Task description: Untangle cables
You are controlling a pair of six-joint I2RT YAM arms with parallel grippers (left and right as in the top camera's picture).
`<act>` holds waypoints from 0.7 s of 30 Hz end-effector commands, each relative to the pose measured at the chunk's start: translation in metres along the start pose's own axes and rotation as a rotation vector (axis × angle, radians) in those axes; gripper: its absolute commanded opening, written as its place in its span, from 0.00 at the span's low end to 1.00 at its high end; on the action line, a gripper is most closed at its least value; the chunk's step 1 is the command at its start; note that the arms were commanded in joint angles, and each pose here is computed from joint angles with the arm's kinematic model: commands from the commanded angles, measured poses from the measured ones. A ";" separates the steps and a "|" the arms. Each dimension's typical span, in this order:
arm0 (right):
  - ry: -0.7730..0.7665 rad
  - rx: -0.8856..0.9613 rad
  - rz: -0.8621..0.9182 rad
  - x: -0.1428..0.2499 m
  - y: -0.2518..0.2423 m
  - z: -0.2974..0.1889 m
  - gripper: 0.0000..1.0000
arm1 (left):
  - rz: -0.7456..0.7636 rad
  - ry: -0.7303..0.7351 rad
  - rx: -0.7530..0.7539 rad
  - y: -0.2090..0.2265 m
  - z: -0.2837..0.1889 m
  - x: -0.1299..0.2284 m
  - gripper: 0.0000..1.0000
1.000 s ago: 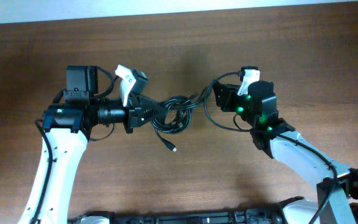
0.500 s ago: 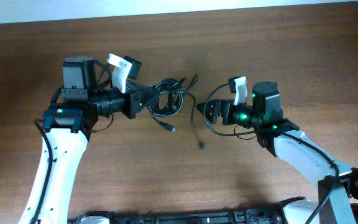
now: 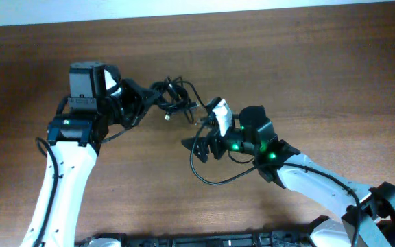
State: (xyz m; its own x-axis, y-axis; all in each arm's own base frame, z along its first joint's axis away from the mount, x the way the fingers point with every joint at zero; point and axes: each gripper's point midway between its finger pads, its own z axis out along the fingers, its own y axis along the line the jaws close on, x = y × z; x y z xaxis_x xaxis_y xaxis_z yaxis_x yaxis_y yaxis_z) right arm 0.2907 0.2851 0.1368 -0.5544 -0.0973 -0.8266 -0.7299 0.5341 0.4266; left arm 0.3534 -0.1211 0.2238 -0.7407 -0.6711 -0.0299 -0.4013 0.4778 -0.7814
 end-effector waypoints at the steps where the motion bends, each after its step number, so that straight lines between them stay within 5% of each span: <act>1: -0.087 0.196 -0.050 -0.017 -0.024 0.002 0.93 | -0.087 0.045 0.059 -0.015 -0.008 0.011 0.00; 4: -0.105 0.192 -0.060 -0.021 -0.022 0.003 0.70 | -0.152 0.078 0.069 -0.017 -0.009 0.016 0.00; 8: -0.113 0.205 -0.061 -0.022 -0.024 0.003 0.57 | -0.155 0.132 0.094 -0.022 -0.010 0.025 0.00; 11: -0.109 0.195 -0.061 -0.022 -0.022 0.003 0.07 | -0.155 0.131 0.093 -0.022 -0.010 0.025 0.00; 18: 0.019 -0.239 -0.055 0.003 0.050 0.002 0.04 | -0.159 -0.112 -0.021 0.001 -0.009 -0.016 0.04; 21: 0.061 -0.289 0.015 0.010 0.058 0.000 0.04 | -0.155 -0.217 -0.074 0.012 -0.013 -0.033 0.02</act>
State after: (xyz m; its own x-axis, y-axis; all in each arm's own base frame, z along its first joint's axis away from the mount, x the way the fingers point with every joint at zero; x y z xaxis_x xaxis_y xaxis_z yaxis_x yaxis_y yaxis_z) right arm 0.2649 0.3079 0.1519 -0.5218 -0.1187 -0.8447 -0.8086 0.3842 0.4455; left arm 0.3587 -0.1075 0.2171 -0.6156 -0.7867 0.0468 -0.5423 0.3798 -0.7495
